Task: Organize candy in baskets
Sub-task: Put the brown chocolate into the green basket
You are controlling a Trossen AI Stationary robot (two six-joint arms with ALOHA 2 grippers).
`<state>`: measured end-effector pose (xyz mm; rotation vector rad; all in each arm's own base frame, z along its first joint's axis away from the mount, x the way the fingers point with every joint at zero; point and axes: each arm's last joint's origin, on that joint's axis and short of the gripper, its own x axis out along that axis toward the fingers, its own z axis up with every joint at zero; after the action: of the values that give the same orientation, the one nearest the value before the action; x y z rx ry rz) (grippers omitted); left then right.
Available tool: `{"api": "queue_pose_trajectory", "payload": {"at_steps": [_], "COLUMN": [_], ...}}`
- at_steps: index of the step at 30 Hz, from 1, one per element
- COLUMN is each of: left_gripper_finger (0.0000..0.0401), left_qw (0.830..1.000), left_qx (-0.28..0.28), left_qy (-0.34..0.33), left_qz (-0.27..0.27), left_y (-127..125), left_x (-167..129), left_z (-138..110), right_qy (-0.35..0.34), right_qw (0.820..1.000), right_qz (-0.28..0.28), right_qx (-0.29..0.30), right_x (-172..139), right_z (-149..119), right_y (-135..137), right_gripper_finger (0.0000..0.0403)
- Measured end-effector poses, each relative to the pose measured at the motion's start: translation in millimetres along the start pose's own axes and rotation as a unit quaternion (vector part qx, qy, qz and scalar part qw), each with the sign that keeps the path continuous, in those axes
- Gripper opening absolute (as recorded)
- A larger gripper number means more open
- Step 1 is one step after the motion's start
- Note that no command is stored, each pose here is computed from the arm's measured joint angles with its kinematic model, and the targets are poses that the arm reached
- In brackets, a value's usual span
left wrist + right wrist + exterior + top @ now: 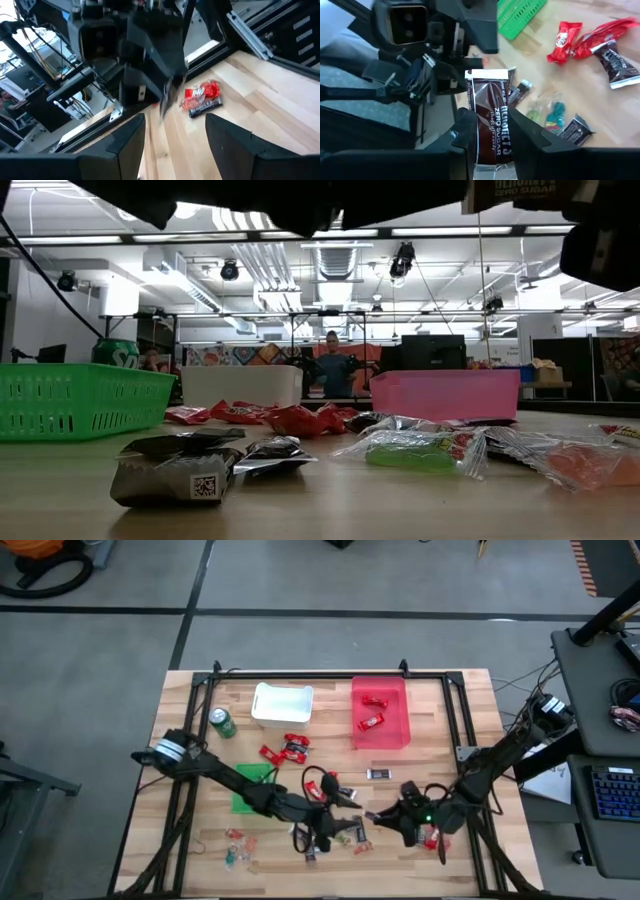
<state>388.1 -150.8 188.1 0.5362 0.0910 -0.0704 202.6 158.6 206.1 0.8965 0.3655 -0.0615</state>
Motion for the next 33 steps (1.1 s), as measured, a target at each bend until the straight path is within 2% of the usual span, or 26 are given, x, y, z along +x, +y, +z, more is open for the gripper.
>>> {"api": "queue_pose_trajectory", "payload": {"at_steps": [7,10,15,21,23,26,33], "left_gripper_finger": [0.0189,0.0175,0.012,0.0015,0.0009,0.0005,0.0], "left_qw": [0.999,0.999,1.0,1.0,1.0,1.0,0.999], "left_qx": [-0.01,-0.009,-0.008,-0.008,-0.008,-0.007,0.007], "left_qy": [-0.031,-0.028,-0.023,-0.021,-0.021,-0.017,0.027], "left_qz": [-0.019,-0.019,-0.019,-0.02,-0.019,-0.02,-0.02], "left_y": [3.3,3.9,5.3,6.0,6.2,6.2,15.8], "left_x": [13.6,15.7,16.1,16.4,16.5,16.5,7.2], "left_z": [6.9,4.9,2.5,1.5,1.3,0.6,9.7], "right_qy": [0.008,0.01,0.01,0.009,0.008,0.0,-0.008], "right_qw": [1.0,1.0,1.0,0.999,0.999,0.999,0.999], "right_qz": [0.005,0.009,0.022,0.023,0.023,0.018,0.022], "right_qx": [-0.009,-0.011,-0.017,-0.024,-0.025,-0.029,-0.031], "right_x": [2.9,2.8,2.8,2.7,2.7,2.7,0.1], "right_z": [3.9,3.9,4.6,4.7,4.7,5.1,8.2], "right_y": [-1.1,-0.4,2.0,2.3,2.4,1.9,3.8], "right_gripper_finger": [0.0083,0.0083,0.0084,0.0084,0.0087,0.0107,0.018]}}
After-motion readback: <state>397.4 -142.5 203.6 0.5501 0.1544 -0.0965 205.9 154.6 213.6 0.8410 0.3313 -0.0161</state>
